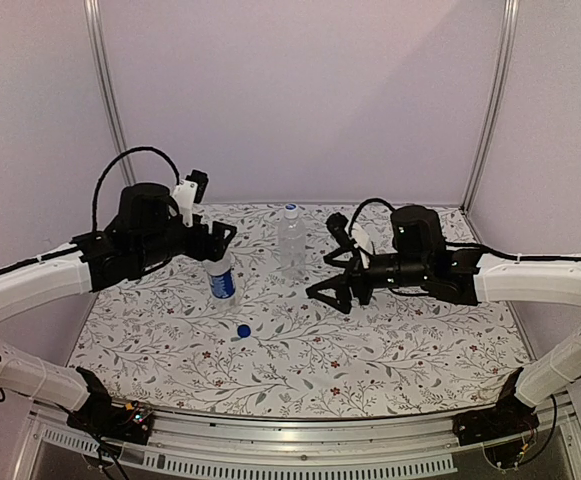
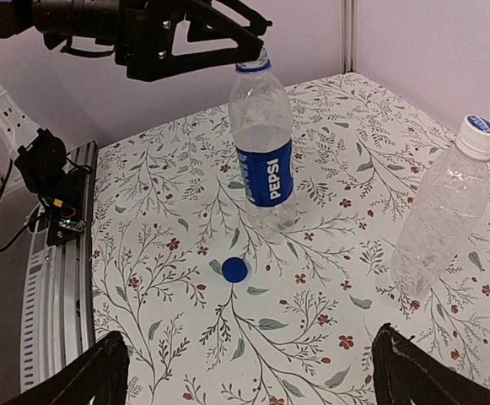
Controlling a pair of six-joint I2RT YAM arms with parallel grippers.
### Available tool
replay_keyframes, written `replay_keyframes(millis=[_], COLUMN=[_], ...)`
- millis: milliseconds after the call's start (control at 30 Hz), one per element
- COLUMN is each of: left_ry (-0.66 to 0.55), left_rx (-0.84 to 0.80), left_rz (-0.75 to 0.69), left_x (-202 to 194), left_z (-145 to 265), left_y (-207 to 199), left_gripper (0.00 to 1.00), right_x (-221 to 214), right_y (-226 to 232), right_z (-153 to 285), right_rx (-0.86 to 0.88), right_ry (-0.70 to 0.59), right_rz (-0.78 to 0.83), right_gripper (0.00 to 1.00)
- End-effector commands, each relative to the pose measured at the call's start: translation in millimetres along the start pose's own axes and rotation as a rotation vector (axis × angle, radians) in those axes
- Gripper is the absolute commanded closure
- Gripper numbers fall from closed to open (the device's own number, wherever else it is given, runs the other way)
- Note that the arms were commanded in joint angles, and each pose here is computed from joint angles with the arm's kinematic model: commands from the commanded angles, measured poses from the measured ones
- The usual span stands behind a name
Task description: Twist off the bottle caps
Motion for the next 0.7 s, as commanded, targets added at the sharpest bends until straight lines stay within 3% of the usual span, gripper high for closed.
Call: replay_keyframes(millis=[0,267,667], left_ry=[-0.106,-0.094,0.025], left_rx=[-0.068,-0.161,-0.198], left_rz=[0.001,0.013,-0.042], left_x=[31.8,56.1,74.5], left_z=[9.6,-9.2,-87.7], left_y=[-2.2,-17.5,-45.4], left_gripper=[0.06,0.00,0.01], right_x=[-0.4,9.9,7.5], right_y=[-16.5,-28.9,-37.7], right_z=[-1.5,5.8,15.2], right_rx=[-0.103,-0.204,-0.280], right_ry=[-0.014,-0.067,-0.085], right_rz=[-0.042,-0.076,-0.108], right_gripper=[0.01,0.01,0.01])
Point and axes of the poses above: each gripper's point midway between its finger pads, its own z axis back along the fingers, its own y axis along the line the jaws close on, x = y × z, the point moved 4 cm from there along z, back along the fingers, and after that the axes turned 14 degrees about -z, right-handed, at the moved point
